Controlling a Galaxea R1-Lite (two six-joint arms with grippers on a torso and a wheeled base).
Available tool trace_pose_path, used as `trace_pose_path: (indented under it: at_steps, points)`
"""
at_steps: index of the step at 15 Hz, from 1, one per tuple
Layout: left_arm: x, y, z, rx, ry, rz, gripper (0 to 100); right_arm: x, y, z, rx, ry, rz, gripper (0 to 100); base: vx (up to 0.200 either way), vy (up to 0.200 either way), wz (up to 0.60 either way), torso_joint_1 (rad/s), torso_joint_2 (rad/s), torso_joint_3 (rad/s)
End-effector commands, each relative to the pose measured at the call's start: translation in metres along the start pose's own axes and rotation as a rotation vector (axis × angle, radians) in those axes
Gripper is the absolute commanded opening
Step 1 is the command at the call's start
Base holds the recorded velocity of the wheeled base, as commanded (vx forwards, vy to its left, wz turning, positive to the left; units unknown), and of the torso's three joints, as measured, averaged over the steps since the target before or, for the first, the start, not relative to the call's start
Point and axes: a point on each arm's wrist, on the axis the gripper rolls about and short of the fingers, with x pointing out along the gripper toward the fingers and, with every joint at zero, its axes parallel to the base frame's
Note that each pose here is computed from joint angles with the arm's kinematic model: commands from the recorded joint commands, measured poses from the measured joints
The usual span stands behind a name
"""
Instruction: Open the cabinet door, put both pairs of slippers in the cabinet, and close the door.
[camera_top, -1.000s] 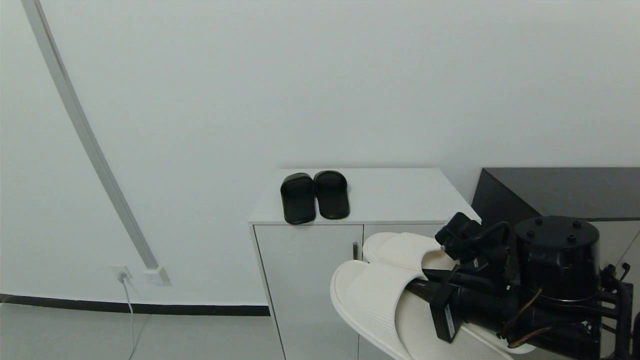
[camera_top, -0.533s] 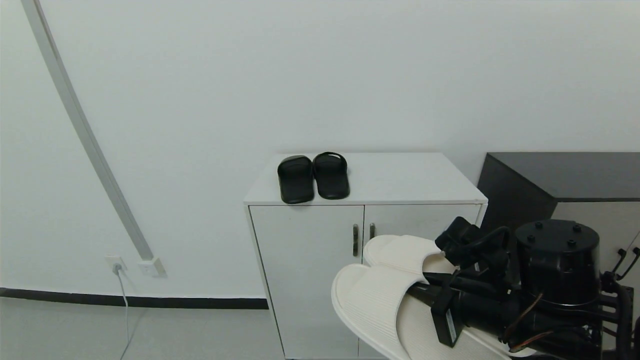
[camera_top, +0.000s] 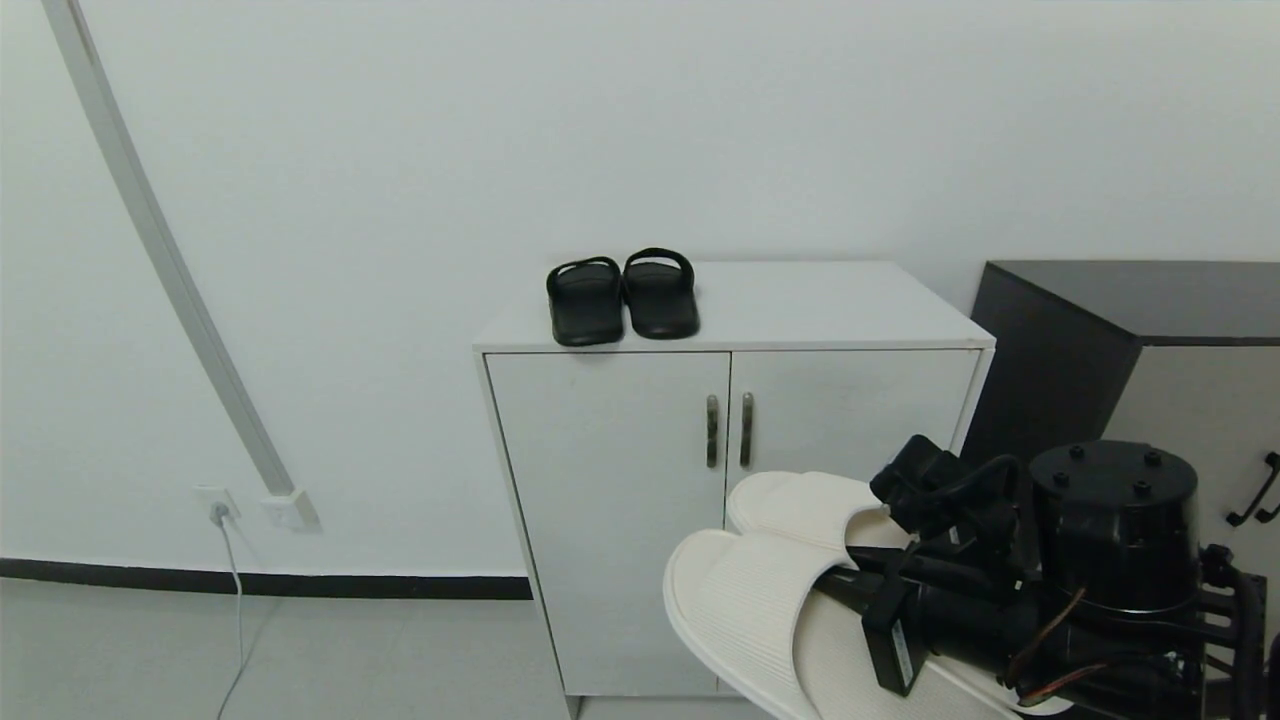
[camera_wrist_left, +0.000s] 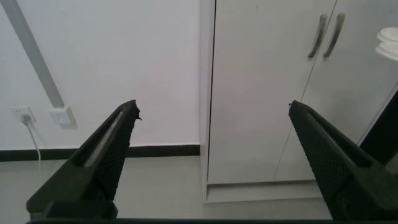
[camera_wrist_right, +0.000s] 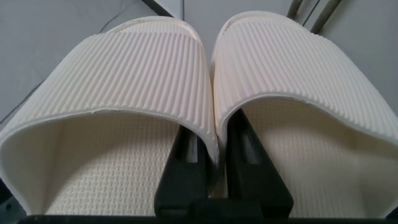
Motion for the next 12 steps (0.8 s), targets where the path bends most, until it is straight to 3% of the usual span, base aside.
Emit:
trace_pose_path:
  at_steps: [1,12]
  points:
    - [-0.0001,0.0000,0.0003,0.000,-0.001,0.000,100,0.0007,0.0002,-0.0005,0.000,0.002,0.002,0,0.000,0.000,0.00,-0.173,0.50,0.320]
    - [-0.0001,0.0000,0.0003,0.000,-0.001,0.000,100,0.0012,0.0004,-0.0040,-0.014,0.016,0.004,0,0.000,0.000,0.00,-0.126,0.47,0.340]
